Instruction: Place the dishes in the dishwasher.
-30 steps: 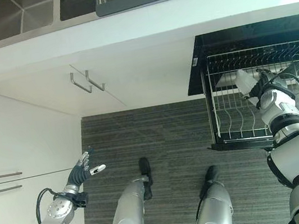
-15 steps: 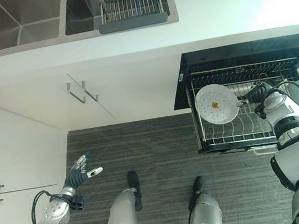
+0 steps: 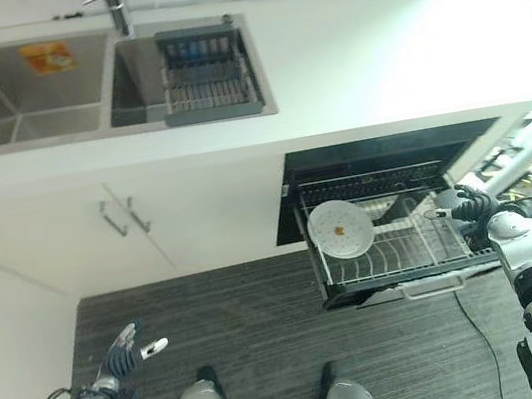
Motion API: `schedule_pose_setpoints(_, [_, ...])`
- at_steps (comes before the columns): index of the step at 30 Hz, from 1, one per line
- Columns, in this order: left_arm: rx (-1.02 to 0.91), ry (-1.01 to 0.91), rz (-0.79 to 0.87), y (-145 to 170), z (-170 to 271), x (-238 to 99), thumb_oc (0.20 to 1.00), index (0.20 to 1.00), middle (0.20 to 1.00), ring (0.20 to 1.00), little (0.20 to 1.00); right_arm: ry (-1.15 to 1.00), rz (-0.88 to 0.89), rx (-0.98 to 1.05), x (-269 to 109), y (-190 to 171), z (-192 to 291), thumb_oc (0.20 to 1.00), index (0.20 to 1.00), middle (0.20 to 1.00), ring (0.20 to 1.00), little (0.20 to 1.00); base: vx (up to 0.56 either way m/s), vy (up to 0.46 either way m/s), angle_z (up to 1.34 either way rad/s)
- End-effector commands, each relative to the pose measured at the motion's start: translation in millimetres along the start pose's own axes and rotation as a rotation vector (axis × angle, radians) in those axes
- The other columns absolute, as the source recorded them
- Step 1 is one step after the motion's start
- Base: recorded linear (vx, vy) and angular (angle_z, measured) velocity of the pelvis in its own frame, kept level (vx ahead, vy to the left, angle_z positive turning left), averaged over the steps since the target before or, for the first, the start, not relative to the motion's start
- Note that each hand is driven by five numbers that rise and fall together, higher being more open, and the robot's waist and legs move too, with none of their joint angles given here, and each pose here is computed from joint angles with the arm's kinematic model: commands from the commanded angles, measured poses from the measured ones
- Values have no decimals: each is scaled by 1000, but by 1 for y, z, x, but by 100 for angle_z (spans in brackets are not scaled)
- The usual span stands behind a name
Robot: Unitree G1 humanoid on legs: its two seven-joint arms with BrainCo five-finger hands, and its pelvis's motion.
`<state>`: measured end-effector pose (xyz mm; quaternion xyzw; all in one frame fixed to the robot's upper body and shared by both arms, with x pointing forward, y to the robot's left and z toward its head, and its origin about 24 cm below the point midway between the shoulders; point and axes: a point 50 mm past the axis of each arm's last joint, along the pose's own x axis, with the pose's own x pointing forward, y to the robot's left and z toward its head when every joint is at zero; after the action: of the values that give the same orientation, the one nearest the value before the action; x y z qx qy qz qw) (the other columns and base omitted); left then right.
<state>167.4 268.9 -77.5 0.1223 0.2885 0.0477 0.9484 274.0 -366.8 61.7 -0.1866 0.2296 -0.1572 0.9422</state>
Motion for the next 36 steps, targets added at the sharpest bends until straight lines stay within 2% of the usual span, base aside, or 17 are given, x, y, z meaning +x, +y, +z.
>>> schedule_pose_setpoints(1, [34, -81, 19, -2, 11, 3, 1000, 1000, 1000, 1000, 1000, -56, -96, 158, 2, -2, 13, 1000, 1000, 1000, 1000, 1000, 36, -18, -21])
schedule_pose_setpoints(9, [-11, -34, 66, -12, -11, -3, 1000, 1000, 1000, 1000, 1000, -111, -76, 304, -20, 37, -9, 1000, 1000, 1000, 1000, 1000, 51, -80, -19])
schedule_pose_setpoints(15, [-70, -24, 103, -14, -11, -1, 1000, 1000, 1000, 1000, 1000, -196, -23, 308, -28, 59, 5, 1000, 1000, 1000, 1000, 1000, 10, -223, -8])
schedule_pose_setpoints(18, [-133, 17, 120, -20, -24, -7, 1000, 1000, 1000, 1000, 1000, -240, -26, 355, -30, 57, 8, 1000, 1000, 1000, 1000, 1000, 195, -148, -23])
schedule_pose_setpoints(22, [-163, 60, 131, -27, -40, -17, 1000, 1000, 1000, 1000, 1000, -161, 64, 417, -27, 73, -7, 1000, 1000, 1000, 1000, 1000, 224, 154, -46])
schedule_pose_setpoints(25, [-133, 74, 131, -28, -43, -14, 1000, 1000, 1000, 1000, 1000, -128, 43, 511, -27, 77, -18, 1000, 1000, 1000, 1000, 1000, 163, 369, -11])
schedule_pose_setpoints(36, [-80, 121, 131, -16, -36, 0, 1000, 1000, 1000, 1000, 1000, -67, -109, 591, -34, 79, -30, 1000, 1000, 1000, 1000, 1000, 52, 145, -22])
